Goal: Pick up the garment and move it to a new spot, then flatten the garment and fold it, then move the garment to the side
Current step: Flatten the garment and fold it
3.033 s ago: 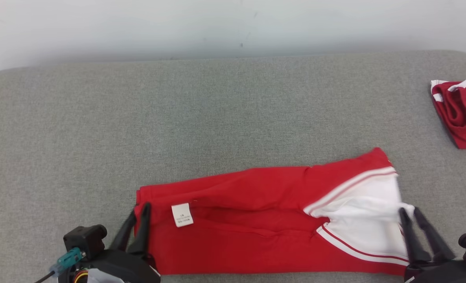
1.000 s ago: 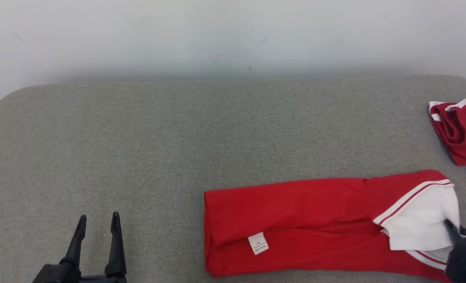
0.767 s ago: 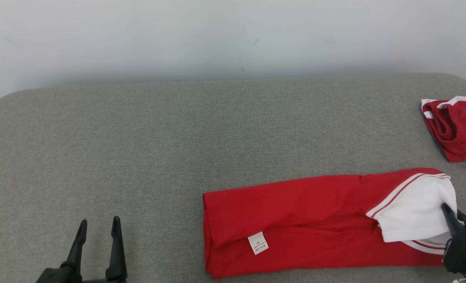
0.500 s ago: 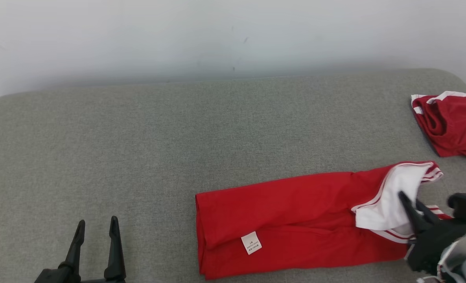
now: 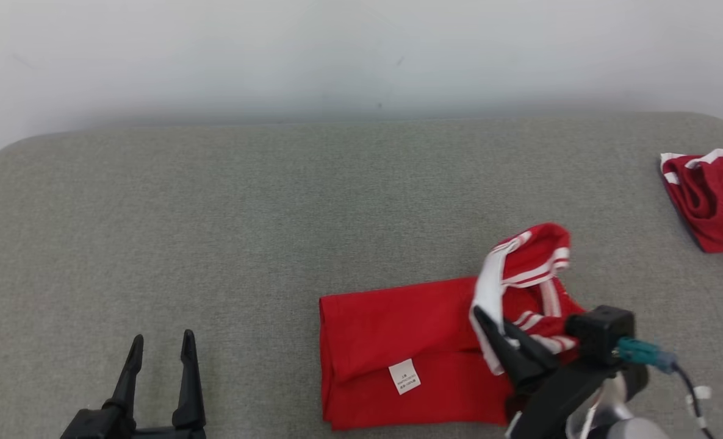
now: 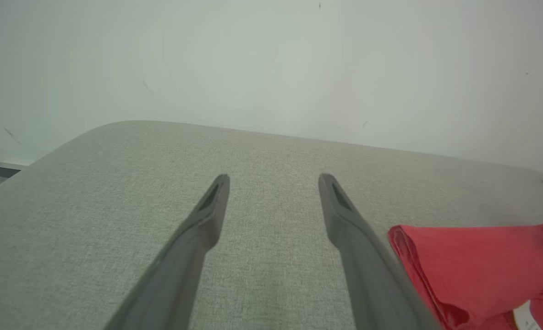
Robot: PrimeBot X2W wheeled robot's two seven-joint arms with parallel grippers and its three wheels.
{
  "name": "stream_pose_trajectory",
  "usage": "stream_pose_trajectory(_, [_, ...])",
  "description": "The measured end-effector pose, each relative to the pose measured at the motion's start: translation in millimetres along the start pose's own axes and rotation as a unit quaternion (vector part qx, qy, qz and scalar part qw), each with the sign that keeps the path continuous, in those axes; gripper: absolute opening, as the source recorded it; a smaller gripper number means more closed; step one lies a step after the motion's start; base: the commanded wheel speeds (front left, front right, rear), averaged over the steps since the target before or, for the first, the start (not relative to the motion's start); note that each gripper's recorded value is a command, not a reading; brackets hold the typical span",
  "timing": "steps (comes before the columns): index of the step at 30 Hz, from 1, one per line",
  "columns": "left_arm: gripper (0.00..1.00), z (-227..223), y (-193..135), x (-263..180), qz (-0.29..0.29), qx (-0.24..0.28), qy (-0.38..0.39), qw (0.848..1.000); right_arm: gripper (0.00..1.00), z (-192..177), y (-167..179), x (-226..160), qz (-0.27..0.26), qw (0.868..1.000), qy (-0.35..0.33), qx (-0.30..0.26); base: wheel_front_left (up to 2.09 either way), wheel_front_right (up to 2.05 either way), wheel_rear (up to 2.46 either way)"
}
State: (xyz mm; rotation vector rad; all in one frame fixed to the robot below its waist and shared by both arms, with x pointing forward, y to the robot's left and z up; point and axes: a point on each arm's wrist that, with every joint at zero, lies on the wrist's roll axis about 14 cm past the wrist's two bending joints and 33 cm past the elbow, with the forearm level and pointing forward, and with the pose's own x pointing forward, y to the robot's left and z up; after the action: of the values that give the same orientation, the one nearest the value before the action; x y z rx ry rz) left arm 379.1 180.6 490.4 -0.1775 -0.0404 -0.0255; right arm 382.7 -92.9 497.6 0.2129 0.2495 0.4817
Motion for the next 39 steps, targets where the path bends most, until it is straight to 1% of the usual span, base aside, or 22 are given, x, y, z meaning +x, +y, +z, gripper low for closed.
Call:
stream_pose_trajectory(7, [1.00,2,7,-5,0.011,-0.003,-0.002,1.000,0.00,-14,56,21,0.067,0.997,0.018,0.022,0.00,0.00,0.00])
stream_pose_trajectory(14, [1.00,1,11,-9,0.022,-0.005,0.000,1.000,0.00,-30,91,42,0.110,0.993,0.036,0.027,0.00,0.00,0.00])
stream_pose_trajectory(15, [1.00,2,12,-8,0.023,-0.005,-0.001,1.000,0.38,-33,94,43,0.113,0.992,0.040,0.027,0.00,0.00,0.00])
stream_pose_trajectory(16, [1.00,2,13,-9,0.026,-0.006,-0.002,1.000,1.00,-42,97,45,0.118,0.991,0.051,0.019,0.00,0.00,0.00])
stream_pose_trajectory(18, [1.00,2,15,-9,0.028,-0.007,-0.001,1.000,1.00,-37,96,47,0.118,0.992,0.039,0.015,0.00,0.00,0.00])
stream_pose_trajectory(21, [1.00,2,16,-9,0.030,-0.007,-0.002,1.000,1.00,-21,89,49,0.112,0.994,0.003,0.005,0.00,0.00,0.00])
stream_pose_trajectory(26, [1.00,4,13,-5,0.024,-0.005,-0.005,1.000,1.00,15,64,43,0.084,0.994,-0.068,-0.005,0.00,0.00,0.00])
stream_pose_trajectory(30, [1.00,7,10,-2,0.016,-0.003,-0.009,1.000,1.00,47,31,31,0.038,0.991,-0.129,-0.018,0.00,0.00,0.00])
stream_pose_trajectory(32, [1.00,9,8,-1,0.013,-0.002,-0.012,1.000,1.00,56,14,22,0.012,0.988,-0.149,-0.022,0.00,0.00,0.00])
stream_pose_trajectory(35, [1.00,11,7,1,0.008,0.001,-0.016,1.000,1.00,61,-11,6,-0.029,0.985,-0.170,-0.021,0.00,0.00,0.00])
stream_pose_trajectory(39, [1.00,14,3,2,0.002,0.001,-0.021,1.000,1.00,59,-42,-17,-0.084,0.979,-0.184,-0.020,0.00,0.00,0.00])
